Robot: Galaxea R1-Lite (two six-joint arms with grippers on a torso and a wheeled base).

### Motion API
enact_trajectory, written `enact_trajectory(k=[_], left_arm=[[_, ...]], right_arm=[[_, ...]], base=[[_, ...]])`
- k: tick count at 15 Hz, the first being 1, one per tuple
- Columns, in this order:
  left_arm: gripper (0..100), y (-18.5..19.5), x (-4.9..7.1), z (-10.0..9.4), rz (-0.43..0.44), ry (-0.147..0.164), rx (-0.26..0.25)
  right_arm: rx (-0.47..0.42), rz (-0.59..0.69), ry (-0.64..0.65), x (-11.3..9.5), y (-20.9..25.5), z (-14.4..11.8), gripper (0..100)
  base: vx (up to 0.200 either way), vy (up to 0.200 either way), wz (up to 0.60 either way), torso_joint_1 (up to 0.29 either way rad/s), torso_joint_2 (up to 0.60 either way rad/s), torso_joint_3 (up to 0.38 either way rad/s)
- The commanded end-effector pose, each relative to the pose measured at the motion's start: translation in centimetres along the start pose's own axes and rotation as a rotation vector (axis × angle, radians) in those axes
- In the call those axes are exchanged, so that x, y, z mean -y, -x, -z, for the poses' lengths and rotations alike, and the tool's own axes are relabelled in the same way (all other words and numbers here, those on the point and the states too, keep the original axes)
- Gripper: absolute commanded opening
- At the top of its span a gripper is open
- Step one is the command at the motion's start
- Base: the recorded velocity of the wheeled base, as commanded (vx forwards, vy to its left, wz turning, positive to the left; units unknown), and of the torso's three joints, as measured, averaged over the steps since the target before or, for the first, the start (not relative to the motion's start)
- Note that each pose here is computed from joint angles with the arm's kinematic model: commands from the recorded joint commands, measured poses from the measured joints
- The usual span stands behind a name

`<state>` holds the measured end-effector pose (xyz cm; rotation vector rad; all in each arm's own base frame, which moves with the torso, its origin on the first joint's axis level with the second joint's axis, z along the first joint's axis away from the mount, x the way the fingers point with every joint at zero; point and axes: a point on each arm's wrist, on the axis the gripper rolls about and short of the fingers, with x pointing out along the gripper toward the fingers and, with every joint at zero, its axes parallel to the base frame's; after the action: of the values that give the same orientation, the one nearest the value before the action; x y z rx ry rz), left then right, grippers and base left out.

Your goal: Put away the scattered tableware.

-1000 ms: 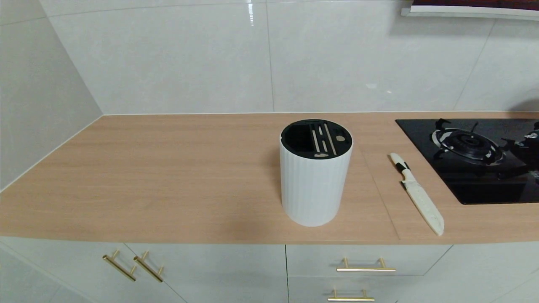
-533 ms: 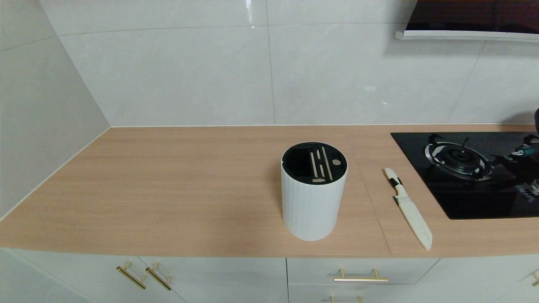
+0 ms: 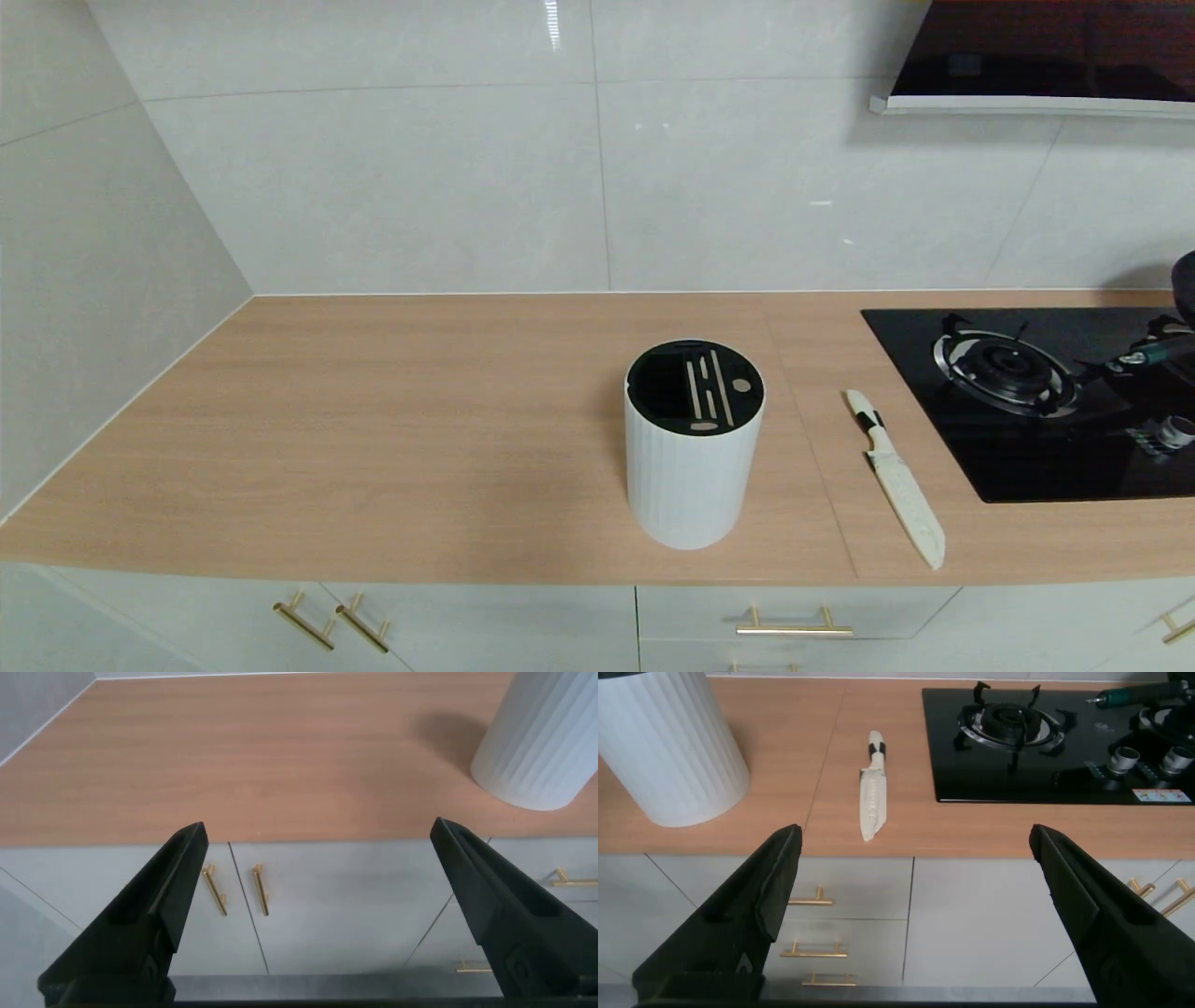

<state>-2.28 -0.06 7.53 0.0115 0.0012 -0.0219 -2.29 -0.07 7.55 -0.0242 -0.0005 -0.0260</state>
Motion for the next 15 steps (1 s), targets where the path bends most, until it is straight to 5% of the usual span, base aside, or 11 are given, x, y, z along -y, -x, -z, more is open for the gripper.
enact_trajectory(k=[1, 9, 11, 15], left_arm=[[100, 0.0, 0.0, 0.0, 0.000, -0.001, 0.000], [100, 0.0, 0.0, 0.0, 0.000, -0.005, -0.002], [100, 0.0, 0.0, 0.0, 0.000, 0.001, 0.000], [100, 0.0, 0.0, 0.0, 0.000, 0.001, 0.000]], right_arm=[[-0.001, 0.000, 0.000, 0.0, 0.0, 0.0, 100], [0.008, 0.003, 0.017, 0.0, 0.0, -0.2, 100], [0.114, -0.006, 0.004, 0.2, 1.2, -5.1, 100], [-0.211, -0.102, 0.015, -0.1, -4.2, -8.7, 100]], base=[[0.000, 0.000, 0.00, 0.000, 0.00, 0.000], [0.000, 0.000, 0.00, 0.000, 0.00, 0.000], [0.000, 0.000, 0.00, 0.000, 0.00, 0.000], [0.000, 0.000, 0.00, 0.000, 0.00, 0.000]])
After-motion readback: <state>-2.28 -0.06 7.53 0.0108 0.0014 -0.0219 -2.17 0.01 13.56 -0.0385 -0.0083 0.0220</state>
